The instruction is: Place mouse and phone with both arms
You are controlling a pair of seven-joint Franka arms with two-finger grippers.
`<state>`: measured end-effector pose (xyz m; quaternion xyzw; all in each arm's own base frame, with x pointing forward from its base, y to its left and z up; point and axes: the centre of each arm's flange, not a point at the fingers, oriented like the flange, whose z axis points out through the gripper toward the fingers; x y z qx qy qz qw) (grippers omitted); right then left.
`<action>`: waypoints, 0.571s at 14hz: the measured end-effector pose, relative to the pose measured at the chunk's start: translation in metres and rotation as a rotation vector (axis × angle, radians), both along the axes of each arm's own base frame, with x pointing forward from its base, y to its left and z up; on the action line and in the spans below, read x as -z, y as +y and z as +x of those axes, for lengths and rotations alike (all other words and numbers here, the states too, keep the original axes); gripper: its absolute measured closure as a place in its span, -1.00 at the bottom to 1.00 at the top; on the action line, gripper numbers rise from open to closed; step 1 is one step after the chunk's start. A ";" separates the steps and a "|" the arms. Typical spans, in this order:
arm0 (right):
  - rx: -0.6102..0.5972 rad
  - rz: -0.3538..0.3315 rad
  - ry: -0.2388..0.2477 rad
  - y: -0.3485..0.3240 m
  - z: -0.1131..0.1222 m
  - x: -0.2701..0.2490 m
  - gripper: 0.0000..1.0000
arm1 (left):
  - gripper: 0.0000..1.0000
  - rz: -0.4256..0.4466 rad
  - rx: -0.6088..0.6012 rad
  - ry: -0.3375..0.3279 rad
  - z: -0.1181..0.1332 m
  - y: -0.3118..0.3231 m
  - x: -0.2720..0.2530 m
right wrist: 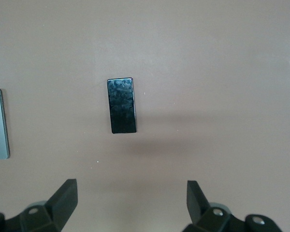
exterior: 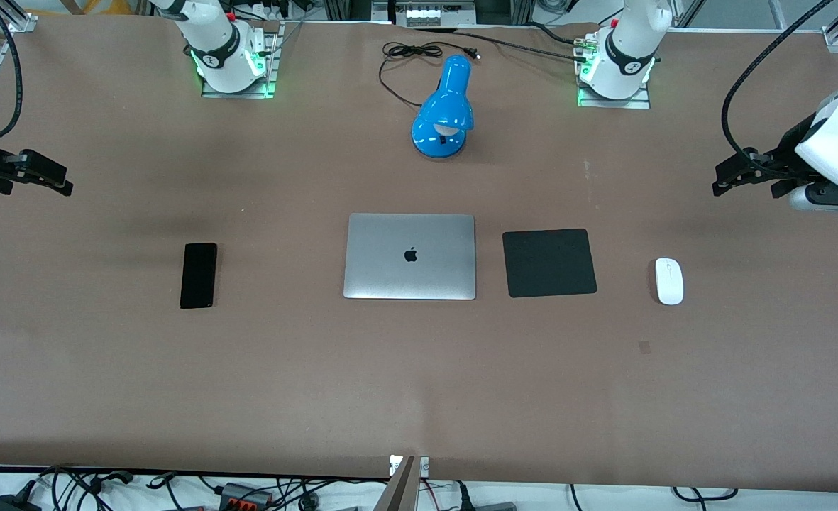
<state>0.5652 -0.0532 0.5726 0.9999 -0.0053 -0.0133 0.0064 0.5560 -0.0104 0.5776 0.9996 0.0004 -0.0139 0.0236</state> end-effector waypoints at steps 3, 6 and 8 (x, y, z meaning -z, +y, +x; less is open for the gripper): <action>0.011 0.000 0.000 -0.006 -0.001 0.000 -1.00 | -1.00 0.000 -0.001 0.006 -0.001 0.000 0.000; 0.018 0.000 0.001 -0.010 0.000 0.001 -1.00 | -1.00 0.000 -0.001 0.011 -0.001 0.000 0.001; 0.018 -0.001 0.018 -0.010 0.004 0.011 -1.00 | -1.00 0.004 0.000 0.011 -0.001 0.000 0.001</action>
